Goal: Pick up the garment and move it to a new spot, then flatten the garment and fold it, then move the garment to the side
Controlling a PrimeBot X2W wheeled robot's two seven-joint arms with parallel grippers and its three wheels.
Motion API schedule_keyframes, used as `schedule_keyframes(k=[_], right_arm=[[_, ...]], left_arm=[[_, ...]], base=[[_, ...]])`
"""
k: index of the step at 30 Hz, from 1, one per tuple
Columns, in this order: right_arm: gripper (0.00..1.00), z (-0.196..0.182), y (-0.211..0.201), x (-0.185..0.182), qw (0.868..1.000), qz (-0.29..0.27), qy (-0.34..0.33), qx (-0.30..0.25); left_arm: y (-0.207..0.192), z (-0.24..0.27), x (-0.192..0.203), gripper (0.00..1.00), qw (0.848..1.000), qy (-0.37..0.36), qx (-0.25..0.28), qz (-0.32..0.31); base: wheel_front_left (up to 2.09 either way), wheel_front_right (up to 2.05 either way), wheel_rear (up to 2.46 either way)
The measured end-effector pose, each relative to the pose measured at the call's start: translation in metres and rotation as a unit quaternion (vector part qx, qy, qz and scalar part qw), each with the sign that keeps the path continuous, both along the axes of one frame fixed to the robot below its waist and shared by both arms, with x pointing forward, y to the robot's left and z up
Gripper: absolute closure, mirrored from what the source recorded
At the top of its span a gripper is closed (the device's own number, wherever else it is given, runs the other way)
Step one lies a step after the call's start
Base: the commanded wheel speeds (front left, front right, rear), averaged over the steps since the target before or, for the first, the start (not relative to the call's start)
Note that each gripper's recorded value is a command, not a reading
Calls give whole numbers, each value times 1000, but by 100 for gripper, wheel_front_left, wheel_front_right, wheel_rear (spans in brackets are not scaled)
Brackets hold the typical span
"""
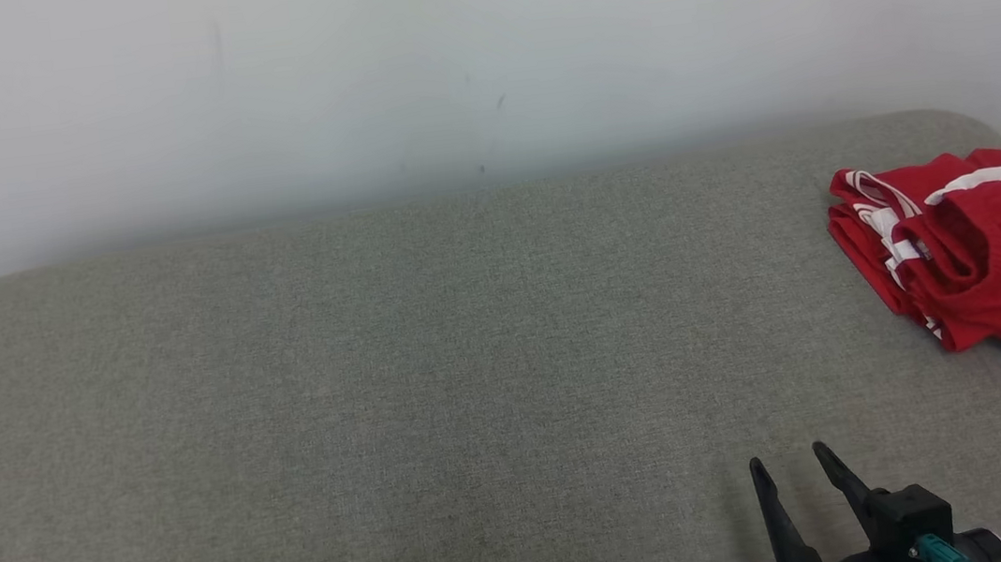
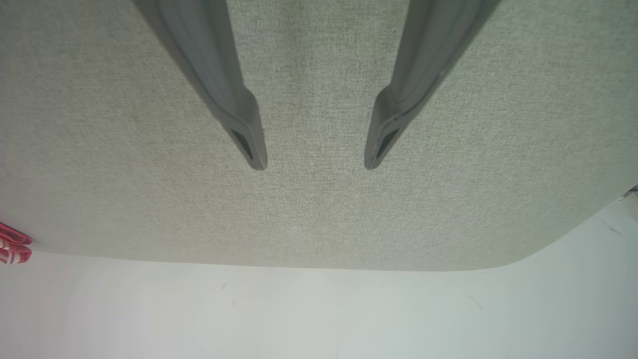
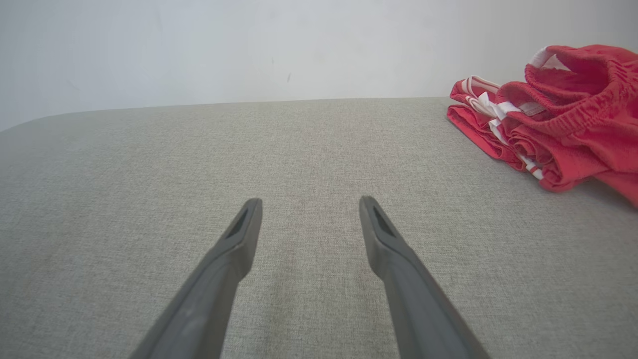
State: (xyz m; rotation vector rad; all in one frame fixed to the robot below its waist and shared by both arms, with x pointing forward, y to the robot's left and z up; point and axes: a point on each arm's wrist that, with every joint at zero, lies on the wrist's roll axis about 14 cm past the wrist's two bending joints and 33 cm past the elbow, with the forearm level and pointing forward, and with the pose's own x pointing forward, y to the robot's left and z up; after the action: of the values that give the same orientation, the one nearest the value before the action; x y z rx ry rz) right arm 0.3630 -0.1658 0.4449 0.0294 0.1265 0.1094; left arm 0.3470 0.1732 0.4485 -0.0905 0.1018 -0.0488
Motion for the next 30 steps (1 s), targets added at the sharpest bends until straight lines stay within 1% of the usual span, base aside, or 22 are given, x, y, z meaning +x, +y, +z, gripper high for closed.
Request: schedule_keyframes(k=[3,5,6,9,11,19,20,30], right_arm=[[0,-1,-1,0,1000,0,2,-7],[0,-5,-1,-1,1000,2,7,-11],[100,-9,-1,-4,1000,2,14,-11],[100,-21,-2,-11,999,0,36,-10],[100,-28,-4,-14,999,-7,51,-2],[100,-23,-14,-10,995,-45,55,76],[100,-23,-14,-10,995,-45,55,76],[100,-13,-19,-5,982,-75,47,167]], left_arm=[[0,-1,0,0,1000,2,-3,1],[0,-4,-1,0,1000,8,-23,3],[0,-7,-3,100,1000,13,-24,4],[0,-16,-6,100,999,28,-25,5],[1,-21,-7,100,999,38,-35,10],[9,-21,-6,100,992,49,-105,41],[9,-21,-6,100,992,49,-105,41],[14,-16,-1,100,979,49,-188,63]], base=[[0,0,0],[0,0,0],[0,0,0],[0,0,0],[0,0,0],[0,0,0],[0,0,0],[0,0,0]])
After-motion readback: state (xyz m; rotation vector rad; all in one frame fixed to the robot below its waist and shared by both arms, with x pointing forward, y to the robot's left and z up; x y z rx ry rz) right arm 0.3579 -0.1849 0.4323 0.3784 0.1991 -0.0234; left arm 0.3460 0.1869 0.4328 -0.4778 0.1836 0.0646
